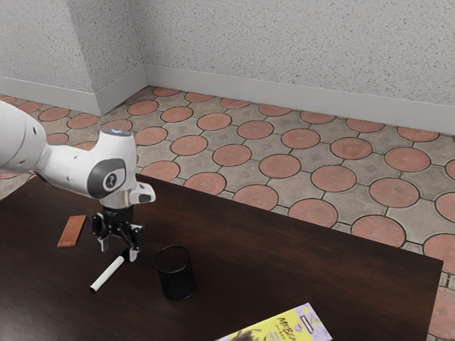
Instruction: Put the marker into the pen holder.
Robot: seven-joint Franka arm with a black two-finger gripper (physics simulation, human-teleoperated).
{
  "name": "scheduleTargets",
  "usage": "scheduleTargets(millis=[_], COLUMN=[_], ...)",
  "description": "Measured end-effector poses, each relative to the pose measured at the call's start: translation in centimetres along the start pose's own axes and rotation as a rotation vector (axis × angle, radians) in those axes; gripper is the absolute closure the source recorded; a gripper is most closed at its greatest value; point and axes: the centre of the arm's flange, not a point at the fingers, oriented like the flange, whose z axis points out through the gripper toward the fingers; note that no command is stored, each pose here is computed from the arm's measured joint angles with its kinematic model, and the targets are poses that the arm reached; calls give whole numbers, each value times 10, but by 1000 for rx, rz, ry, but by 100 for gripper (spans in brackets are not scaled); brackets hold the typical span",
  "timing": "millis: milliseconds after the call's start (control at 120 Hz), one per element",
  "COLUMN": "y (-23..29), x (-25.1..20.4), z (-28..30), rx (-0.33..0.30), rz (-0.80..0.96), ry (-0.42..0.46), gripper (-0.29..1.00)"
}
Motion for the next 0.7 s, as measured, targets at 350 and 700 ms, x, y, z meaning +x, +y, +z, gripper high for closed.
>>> scheduleTargets(millis=[350,700], y=[1,1], x=[1,1], z=[0,-1], rx=[-3,6], rz=[-7,-29], ry=[11,16], gripper=[39,74])
